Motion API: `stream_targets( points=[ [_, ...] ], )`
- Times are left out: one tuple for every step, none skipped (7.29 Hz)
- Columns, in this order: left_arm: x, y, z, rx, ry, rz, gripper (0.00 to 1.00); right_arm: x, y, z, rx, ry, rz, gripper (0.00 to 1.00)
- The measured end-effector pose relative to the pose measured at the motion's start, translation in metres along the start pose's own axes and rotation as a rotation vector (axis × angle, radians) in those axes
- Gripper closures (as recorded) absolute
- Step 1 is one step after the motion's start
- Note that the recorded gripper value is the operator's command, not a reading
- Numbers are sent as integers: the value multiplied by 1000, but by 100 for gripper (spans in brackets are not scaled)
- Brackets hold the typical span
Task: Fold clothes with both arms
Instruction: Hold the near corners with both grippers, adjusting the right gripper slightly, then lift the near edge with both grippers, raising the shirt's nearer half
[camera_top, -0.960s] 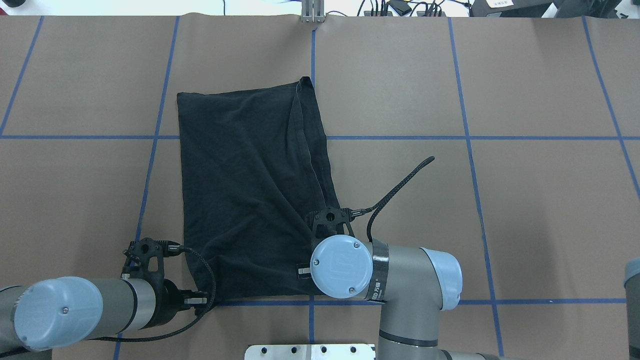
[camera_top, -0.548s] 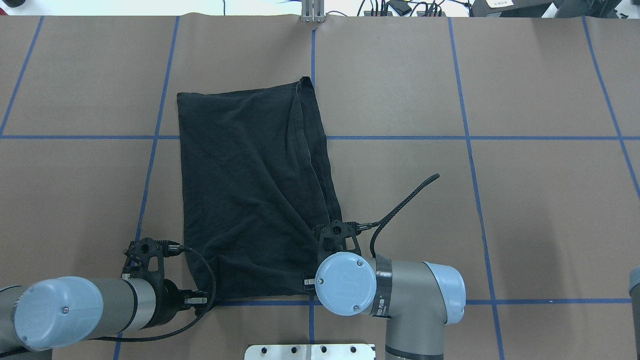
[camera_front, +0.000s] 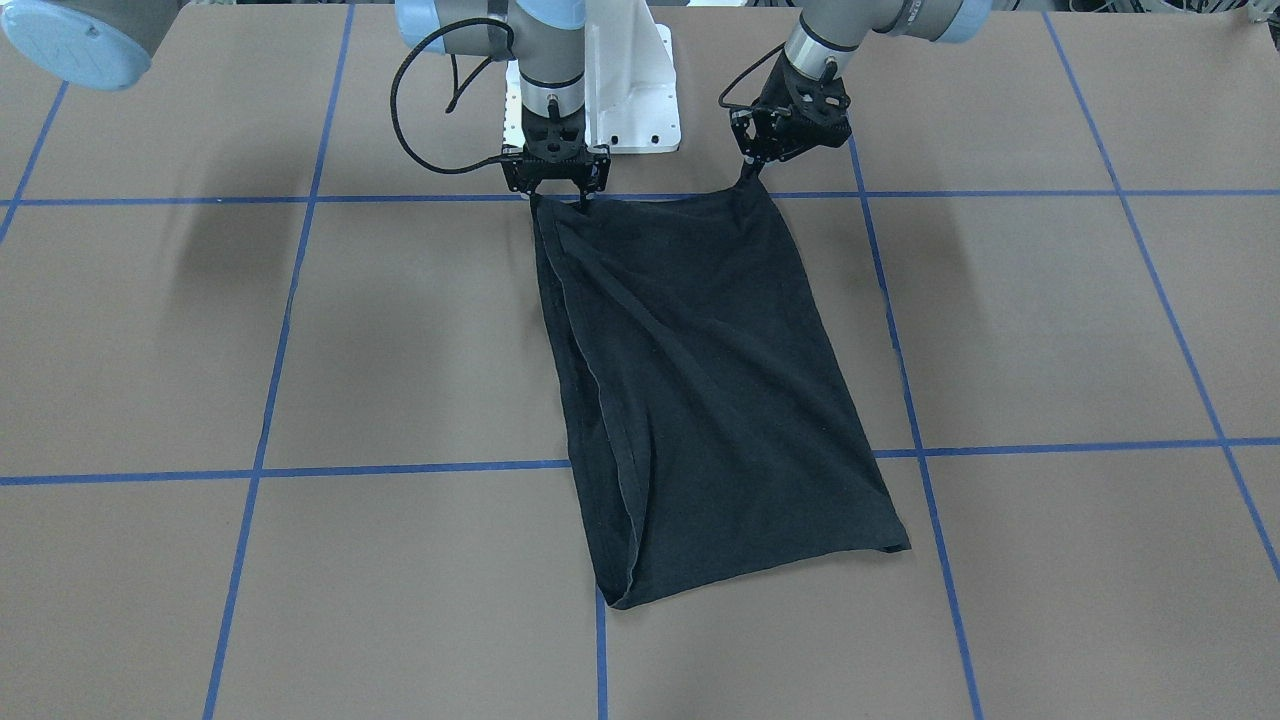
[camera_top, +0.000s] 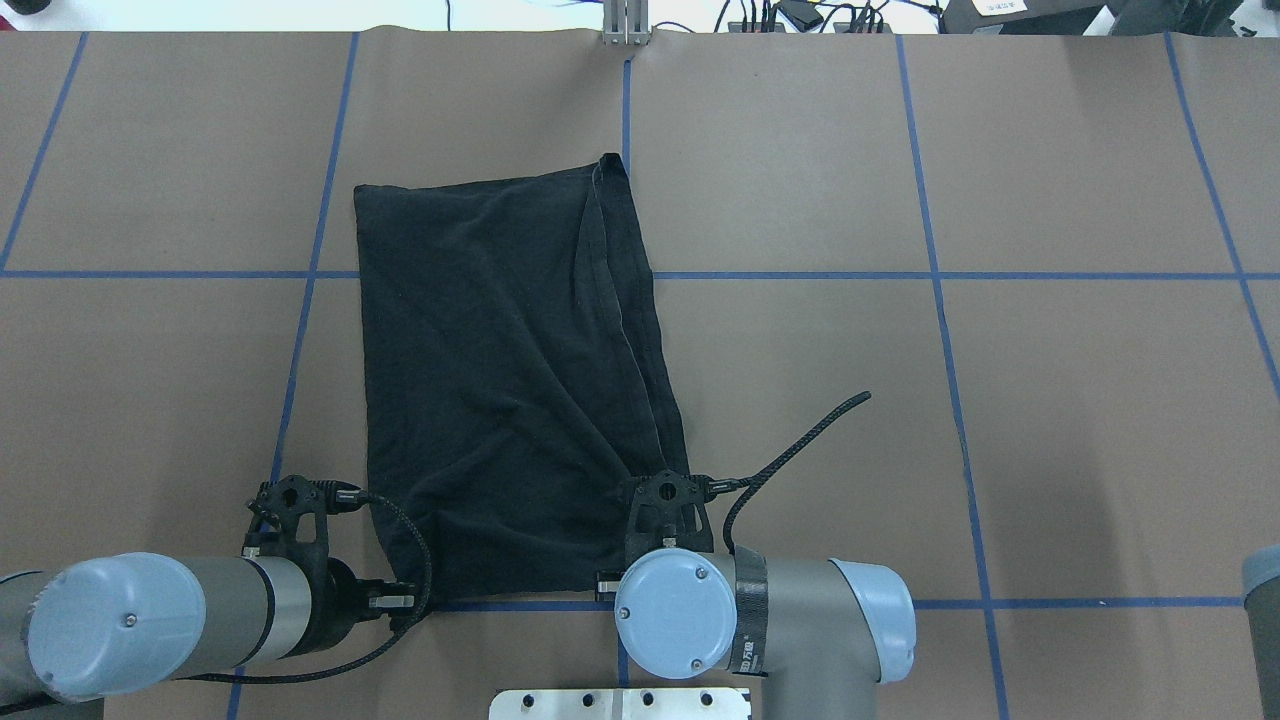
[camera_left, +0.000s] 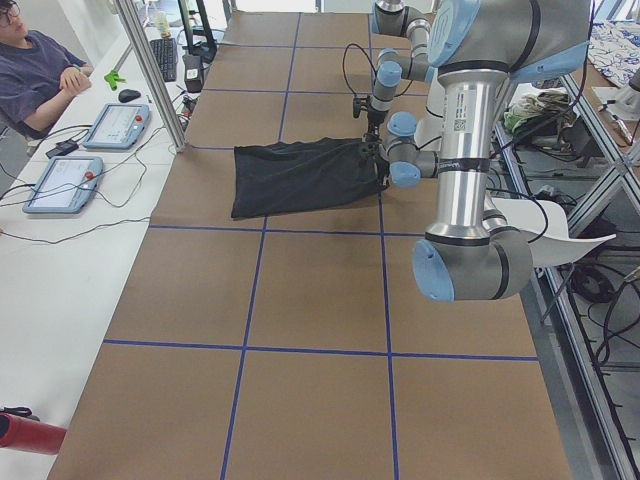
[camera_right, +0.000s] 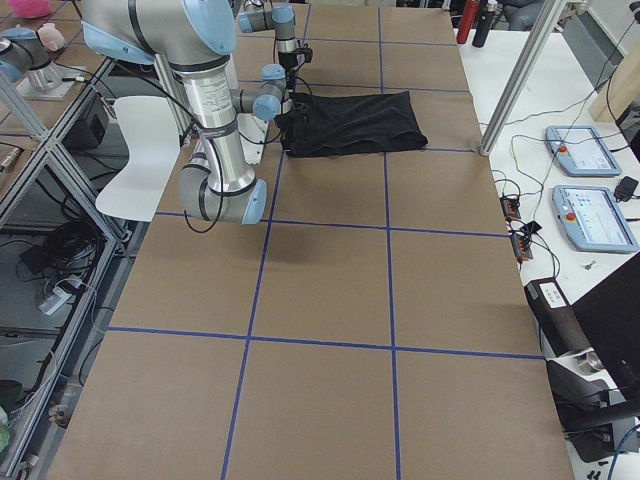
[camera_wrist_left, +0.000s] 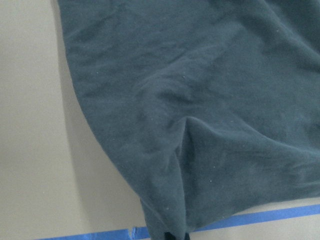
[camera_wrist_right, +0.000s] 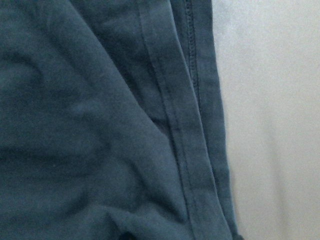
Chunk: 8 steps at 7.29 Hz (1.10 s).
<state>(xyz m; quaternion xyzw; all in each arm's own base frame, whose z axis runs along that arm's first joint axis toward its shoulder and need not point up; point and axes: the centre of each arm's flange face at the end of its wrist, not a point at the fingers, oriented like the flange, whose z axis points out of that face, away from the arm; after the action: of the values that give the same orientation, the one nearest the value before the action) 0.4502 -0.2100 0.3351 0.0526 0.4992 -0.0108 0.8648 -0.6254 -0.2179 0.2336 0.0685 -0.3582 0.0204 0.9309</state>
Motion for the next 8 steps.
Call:
stream_targets(
  points=[
    [0,0,0,0,0,0,100,0,0,2,5,3,0,62],
    [1,0,0,0,1,0,100,0,0,3,8,5,1,93],
    [1,0,-1,0,2,0,100,-1,0,4,10,6,3,100],
    [1,0,-1,0,3,0,100,-1,0,4,12,3,11,100],
    [1,0,-1,1,4,0,100,-1,-1,5,13,4,22,100],
    [2,-1,-2,1,6,0,100,-1,-5,4,18,6,30,100],
    [4,-1,-3,2,10,1,100,-3,-13,-4,24,-10,39,100],
    [6,-1,-6,3,17,2,100,-3,-22,-12,31,-23,48,100]
  ],
)
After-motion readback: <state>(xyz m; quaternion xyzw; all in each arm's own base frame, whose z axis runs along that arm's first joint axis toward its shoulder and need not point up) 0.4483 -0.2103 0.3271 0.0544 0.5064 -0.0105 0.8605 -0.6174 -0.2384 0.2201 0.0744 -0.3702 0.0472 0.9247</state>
